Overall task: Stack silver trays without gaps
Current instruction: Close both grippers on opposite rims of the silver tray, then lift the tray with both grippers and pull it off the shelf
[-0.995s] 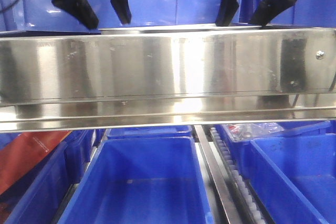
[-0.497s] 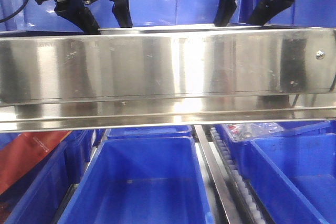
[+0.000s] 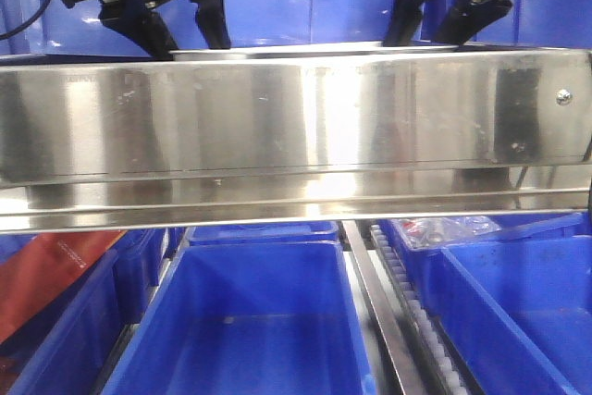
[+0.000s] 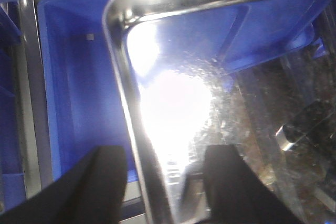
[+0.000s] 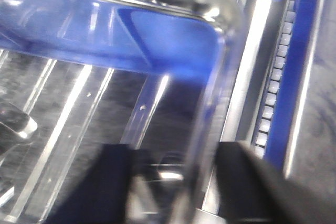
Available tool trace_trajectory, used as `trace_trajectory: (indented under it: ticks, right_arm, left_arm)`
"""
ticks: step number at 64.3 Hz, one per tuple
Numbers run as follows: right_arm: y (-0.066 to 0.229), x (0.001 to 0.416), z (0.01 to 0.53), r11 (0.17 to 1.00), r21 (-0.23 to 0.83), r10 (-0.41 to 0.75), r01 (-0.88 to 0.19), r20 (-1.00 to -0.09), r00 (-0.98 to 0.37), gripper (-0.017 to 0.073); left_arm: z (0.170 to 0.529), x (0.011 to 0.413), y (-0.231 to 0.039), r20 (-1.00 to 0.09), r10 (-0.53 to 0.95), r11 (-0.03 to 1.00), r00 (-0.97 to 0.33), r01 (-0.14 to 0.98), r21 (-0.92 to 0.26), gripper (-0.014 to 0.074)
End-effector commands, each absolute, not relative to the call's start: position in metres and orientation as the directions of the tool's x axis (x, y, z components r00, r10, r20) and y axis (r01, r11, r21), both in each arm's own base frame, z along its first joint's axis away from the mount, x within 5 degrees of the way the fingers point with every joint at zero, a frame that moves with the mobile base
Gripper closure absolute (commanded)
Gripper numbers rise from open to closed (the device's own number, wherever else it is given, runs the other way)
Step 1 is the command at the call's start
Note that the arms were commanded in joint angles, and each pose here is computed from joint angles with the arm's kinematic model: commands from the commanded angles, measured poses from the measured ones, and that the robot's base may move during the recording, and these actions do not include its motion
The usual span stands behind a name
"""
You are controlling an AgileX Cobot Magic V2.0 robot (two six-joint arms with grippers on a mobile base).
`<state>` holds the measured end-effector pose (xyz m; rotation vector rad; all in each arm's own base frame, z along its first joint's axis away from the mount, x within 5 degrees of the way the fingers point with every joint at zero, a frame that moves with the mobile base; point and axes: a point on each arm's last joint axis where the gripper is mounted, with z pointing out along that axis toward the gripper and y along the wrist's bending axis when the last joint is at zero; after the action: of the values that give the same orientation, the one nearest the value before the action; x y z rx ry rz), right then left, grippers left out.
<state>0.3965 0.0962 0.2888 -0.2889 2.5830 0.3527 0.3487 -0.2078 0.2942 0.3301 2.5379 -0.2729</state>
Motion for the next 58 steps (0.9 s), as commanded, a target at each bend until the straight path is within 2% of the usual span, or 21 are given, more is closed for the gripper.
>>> trace_trajectory:
  ticks: [1,10,33,40,45,49,56,58]
  right_arm:
    - [0.097,0.399,0.293,0.943,0.182,-0.142,-0.280,-0.540,-0.830,0.0393]
    - [0.097,0.399,0.291,0.943,0.182,-0.142,-0.279,-0.537,-0.832,0.0400]
    - [0.098,0.403,0.280,0.943,0.189,-0.145,-0.274,-0.509,-0.849,0.0400]
    - [0.098,0.403,0.280,0.943,0.189,-0.145,-0.274,-0.509,-0.849,0.0405]
    - [0.098,0.403,0.280,0.943,0.189,-0.145,-0.274,-0.509,-0.849,0.0446]
    - [0.098,0.403,0.280,0.943,0.189,-0.145,-0.274,-0.509,-0.849,0.0512]
    - [0.098,0.403,0.280,0.943,0.189,-0.145,-0.274,-0.509,-0.849,0.0645]
    - [0.098,0.403,0.280,0.943,0.189,-0.144,-0.274,-0.510,-0.848,0.0652]
  left_arm:
    - [0.298,0.348,-0.211,-0.571,0.168,0.946,-0.803,0.295,-0.136,0.0386]
    - [0.299,0.348,-0.211,-0.573,0.167,0.946,-0.803,0.295,-0.137,0.0412]
    - [0.287,0.351,-0.212,-0.540,0.182,0.949,-0.821,0.290,-0.122,0.0413]
    - [0.285,0.351,-0.213,-0.535,0.183,0.949,-0.825,0.289,-0.122,0.0453]
    - [0.286,0.351,-0.212,-0.536,0.186,0.950,-0.823,0.290,-0.117,0.0543]
    - [0.286,0.352,-0.211,-0.538,0.188,0.951,-0.822,0.290,-0.112,0.0633]
    - [0.286,0.352,-0.211,-0.543,0.195,0.951,-0.817,0.293,-0.100,0.0608]
    - [0.286,0.352,-0.211,-0.544,0.194,0.951,-0.816,0.293,-0.101,0.0612]
